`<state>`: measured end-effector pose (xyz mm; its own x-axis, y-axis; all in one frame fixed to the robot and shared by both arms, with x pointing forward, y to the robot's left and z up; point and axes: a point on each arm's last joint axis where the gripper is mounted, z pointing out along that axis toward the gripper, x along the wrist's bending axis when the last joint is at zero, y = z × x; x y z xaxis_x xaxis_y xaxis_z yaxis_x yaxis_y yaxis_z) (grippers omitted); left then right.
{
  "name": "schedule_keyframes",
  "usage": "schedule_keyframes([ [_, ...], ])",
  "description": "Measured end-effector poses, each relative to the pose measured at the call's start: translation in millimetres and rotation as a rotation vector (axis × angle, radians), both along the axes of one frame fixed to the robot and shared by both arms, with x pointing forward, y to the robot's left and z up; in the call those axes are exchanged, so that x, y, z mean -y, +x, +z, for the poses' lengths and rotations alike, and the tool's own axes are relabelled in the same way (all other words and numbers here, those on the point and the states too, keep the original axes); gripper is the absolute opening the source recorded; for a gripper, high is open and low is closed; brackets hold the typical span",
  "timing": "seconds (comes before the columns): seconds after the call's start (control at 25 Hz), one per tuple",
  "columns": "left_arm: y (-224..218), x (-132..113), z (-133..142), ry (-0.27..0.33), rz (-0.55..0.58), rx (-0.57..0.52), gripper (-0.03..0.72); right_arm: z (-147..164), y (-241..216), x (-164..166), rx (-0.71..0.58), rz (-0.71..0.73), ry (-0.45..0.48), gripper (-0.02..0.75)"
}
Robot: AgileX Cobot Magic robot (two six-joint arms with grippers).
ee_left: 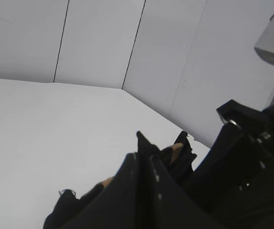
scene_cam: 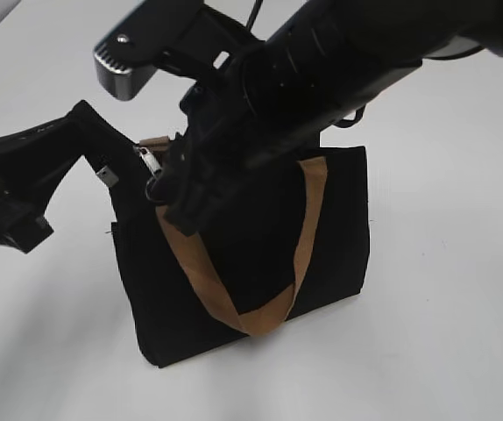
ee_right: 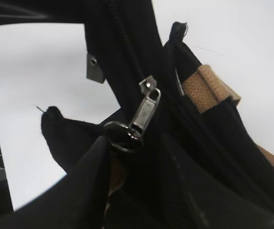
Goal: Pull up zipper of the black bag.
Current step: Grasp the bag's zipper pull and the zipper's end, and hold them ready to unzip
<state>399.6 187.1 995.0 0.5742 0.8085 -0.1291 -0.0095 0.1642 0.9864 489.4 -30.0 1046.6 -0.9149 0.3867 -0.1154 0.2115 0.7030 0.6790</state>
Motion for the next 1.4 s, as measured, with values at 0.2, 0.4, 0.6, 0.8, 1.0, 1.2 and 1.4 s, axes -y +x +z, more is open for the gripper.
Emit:
schedule_keyframes([
  [0.2,-2.0,2.8,0.1,0.02,-0.036,0.016,0.004,-0.7,3.3,-2.2,0.019,-0.014,0.022,0.183],
  [0.4,-1.6,3.3,1.0,0.018,-0.037,0.02,0.004,-0.7,3.3,-2.2,0.02,-0.014,0.022,0.007],
  [0.6,-0.8,2.5,-1.2,0.026,-0.026,-0.005,0.004,-1.9,1.9,-0.7,0.015,0.005,-0.008,-0.001],
  [0.8,4.0,-4.2,-7.6,0.01,0.061,-0.1,0.004,8.1,-2.8,6.7,0.057,0.04,-0.054,-0.001],
  [1.0,6.8,-9.6,-12.5,-0.011,0.127,-0.173,0.004,15.6,-5.8,15.9,0.078,0.028,-0.111,-0.001],
  [1.2,7.2,-10.0,-13.0,-0.012,0.134,-0.182,0.004,12.3,0.3,26.7,0.073,-0.026,-0.183,-0.001],
  [1.4,4.5,-4.7,-7.5,0.005,0.068,-0.104,0.004,15.6,3.9,25.8,0.052,-0.075,-0.102,-0.001],
])
